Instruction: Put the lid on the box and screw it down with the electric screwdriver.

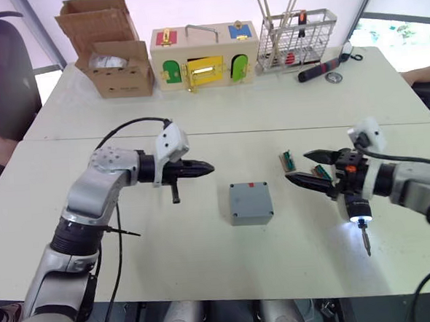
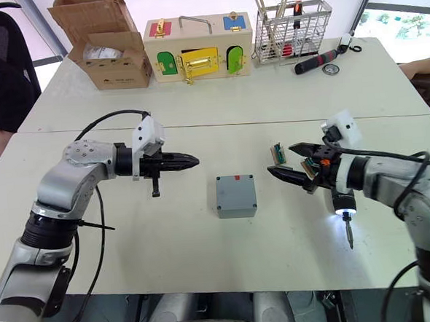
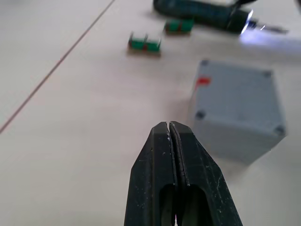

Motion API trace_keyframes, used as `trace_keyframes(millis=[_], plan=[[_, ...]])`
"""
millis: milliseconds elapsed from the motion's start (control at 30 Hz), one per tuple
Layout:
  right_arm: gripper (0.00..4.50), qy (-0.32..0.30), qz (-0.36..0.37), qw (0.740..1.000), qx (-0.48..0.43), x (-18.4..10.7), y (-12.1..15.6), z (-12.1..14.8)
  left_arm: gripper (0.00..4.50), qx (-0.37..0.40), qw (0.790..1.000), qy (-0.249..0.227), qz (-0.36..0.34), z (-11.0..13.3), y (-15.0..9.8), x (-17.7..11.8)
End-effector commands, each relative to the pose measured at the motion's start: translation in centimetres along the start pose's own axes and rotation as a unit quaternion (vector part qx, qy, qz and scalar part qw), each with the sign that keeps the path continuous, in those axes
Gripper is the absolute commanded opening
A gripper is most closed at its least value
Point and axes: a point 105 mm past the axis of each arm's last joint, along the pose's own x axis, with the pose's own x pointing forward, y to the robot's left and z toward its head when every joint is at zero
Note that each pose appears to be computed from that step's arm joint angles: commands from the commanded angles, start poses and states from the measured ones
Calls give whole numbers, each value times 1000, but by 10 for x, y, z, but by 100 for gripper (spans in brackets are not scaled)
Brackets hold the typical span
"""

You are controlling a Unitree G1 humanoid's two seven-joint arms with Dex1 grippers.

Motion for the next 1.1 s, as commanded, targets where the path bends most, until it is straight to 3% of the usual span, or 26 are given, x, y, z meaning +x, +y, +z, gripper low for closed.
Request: trace_keyframes(millis=[33, 133, 267, 533, 1100], plan=[[447, -19, -68, 997, -24, 6, -16, -8, 0, 33, 999, -8, 8, 16, -15, -3], [447, -53, -116, 992, -14, 11, -29, -9, 0, 27, 999, -14, -11, 19, -31, -2], [447, -73, -138, 987, -33, 20, -30, -12, 0, 25, 1000, -16, -2, 21, -29, 1], [240, -96, -161, 982, -29, 33, -35, -17, 0, 44, 999, 27, 8, 4, -15, -6], [240, -89, -165, 982, -31, 47, -35, -21, 0, 53, 998, 13, 9, 5, -10, 4]])
